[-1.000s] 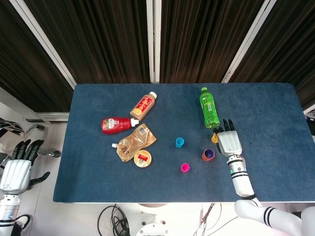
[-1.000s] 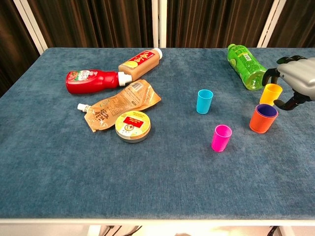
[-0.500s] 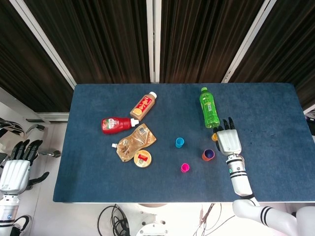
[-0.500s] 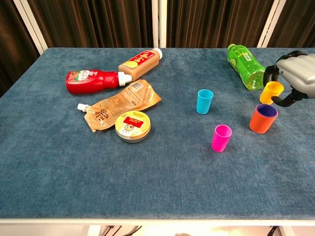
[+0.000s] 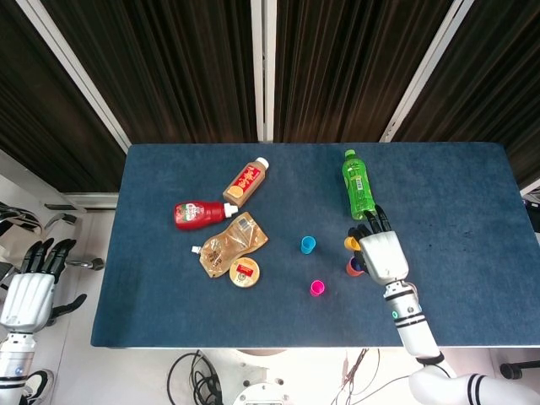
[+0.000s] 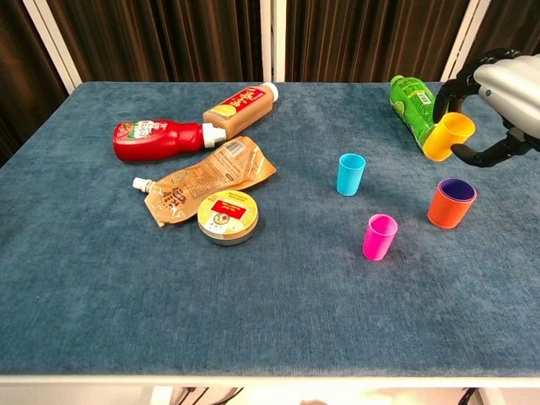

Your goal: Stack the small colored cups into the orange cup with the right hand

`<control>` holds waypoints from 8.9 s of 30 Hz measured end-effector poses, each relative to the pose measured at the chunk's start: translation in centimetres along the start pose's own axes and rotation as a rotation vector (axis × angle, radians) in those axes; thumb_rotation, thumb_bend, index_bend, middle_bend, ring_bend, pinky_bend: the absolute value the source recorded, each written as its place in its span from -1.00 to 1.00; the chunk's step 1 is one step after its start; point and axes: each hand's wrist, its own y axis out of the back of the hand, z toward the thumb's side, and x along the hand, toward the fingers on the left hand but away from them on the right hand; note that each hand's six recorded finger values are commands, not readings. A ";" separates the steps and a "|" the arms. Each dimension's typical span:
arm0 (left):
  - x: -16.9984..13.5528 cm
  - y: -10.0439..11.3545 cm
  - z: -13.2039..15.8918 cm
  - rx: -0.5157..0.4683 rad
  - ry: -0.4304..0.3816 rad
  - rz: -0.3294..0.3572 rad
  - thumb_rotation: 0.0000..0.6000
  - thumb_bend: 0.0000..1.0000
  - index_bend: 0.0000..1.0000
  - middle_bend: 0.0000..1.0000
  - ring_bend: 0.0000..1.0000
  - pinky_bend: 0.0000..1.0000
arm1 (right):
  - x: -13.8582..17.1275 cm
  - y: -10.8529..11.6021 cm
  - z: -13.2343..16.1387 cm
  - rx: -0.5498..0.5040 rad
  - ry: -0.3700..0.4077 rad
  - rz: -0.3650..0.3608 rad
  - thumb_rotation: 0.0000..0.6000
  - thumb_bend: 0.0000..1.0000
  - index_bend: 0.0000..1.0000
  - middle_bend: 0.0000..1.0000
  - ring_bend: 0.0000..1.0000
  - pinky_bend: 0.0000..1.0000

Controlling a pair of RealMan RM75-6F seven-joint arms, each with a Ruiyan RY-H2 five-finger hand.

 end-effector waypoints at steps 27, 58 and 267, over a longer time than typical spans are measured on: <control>-0.4 -0.1 -0.4 -0.006 0.013 -0.006 1.00 -0.73 -0.84 -0.80 -1.00 -0.89 | 3.0 -2.0 -0.2 0.095 0.005 0.124 1.00 -0.35 -0.13 -0.15 -0.76 -1.00; -0.9 0.3 -0.4 -0.002 0.005 0.007 1.00 -0.73 -0.84 -0.80 -1.00 -0.89 | -4.3 -2.7 7.2 0.031 0.070 0.215 1.00 -0.46 -0.81 -0.64 -1.00 -1.00; -0.6 -0.2 0.0 0.003 -0.011 -0.027 1.00 -0.73 -0.84 -0.81 -1.00 -0.90 | 2.2 0.3 -0.2 -0.042 -0.029 0.203 1.00 -0.54 -1.00 -0.93 -1.00 -1.00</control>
